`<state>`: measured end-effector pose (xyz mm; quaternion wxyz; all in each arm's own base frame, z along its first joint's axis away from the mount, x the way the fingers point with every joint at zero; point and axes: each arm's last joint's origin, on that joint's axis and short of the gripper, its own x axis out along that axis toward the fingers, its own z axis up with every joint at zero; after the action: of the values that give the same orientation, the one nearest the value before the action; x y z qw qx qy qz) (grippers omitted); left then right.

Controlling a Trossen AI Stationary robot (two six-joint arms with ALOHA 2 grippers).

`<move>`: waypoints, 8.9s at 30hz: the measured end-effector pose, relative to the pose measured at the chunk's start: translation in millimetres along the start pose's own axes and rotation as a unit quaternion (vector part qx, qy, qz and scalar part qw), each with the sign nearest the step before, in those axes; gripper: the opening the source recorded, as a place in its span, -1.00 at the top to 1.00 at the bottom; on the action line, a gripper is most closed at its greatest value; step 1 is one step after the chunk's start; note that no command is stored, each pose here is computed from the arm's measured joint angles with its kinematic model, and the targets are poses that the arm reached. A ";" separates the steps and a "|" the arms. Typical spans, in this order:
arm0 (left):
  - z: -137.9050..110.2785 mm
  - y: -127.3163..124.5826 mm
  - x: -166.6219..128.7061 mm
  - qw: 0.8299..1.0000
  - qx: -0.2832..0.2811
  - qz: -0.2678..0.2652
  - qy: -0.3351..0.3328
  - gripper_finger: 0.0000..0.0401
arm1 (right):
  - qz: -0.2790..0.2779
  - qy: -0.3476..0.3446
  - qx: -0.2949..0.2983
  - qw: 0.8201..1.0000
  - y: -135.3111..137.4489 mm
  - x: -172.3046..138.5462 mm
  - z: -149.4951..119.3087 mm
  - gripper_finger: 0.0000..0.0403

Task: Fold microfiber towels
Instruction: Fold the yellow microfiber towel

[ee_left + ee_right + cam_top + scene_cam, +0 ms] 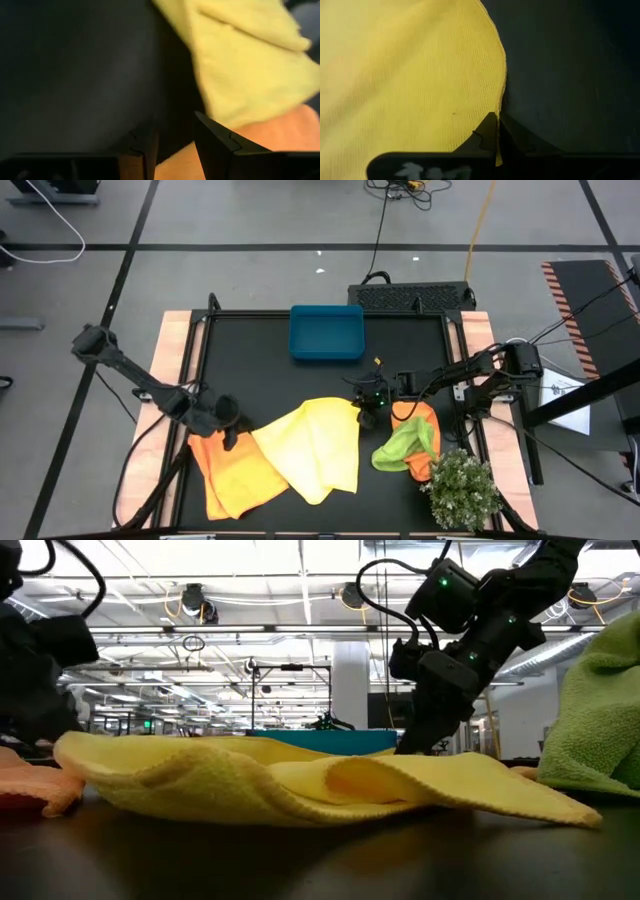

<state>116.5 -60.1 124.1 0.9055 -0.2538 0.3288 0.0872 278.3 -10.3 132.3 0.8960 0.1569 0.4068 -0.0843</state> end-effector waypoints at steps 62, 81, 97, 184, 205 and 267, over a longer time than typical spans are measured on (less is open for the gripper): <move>36.5 -24.1 16.1 0.989 -0.074 -0.075 0.103 0.39 | 0.002 0.001 0.013 1.000 0.1 0.0 -0.2 1.00; 33.0 -33.4 10.7 0.991 -0.031 -0.068 0.111 0.39 | 0.001 0.001 0.013 1.000 0.0 0.0 -0.2 1.00; 27.0 -28.2 21.6 0.995 0.006 -0.001 0.098 0.41 | 0.002 0.001 0.015 1.000 0.0 0.0 -0.1 1.00; 176.0 -118.5 -175.9 0.979 0.182 -0.086 0.000 0.99 | 0.145 -0.315 -0.067 0.936 100.2 -194.7 35.6 1.00; 127.5 -57.9 -80.2 0.906 0.366 0.201 0.064 0.95 | -0.118 -0.154 -0.011 0.981 38.3 -136.5 21.9 1.00; 68.7 -24.0 3.2 0.922 0.379 0.071 0.028 0.96 | 0.014 -0.088 -0.051 0.995 0.5 -71.4 -71.2 0.95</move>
<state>164.6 -45.2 176.7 0.9159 0.1300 0.3797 0.0128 181.7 16.7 142.3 0.9361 0.1087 0.3282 -0.0648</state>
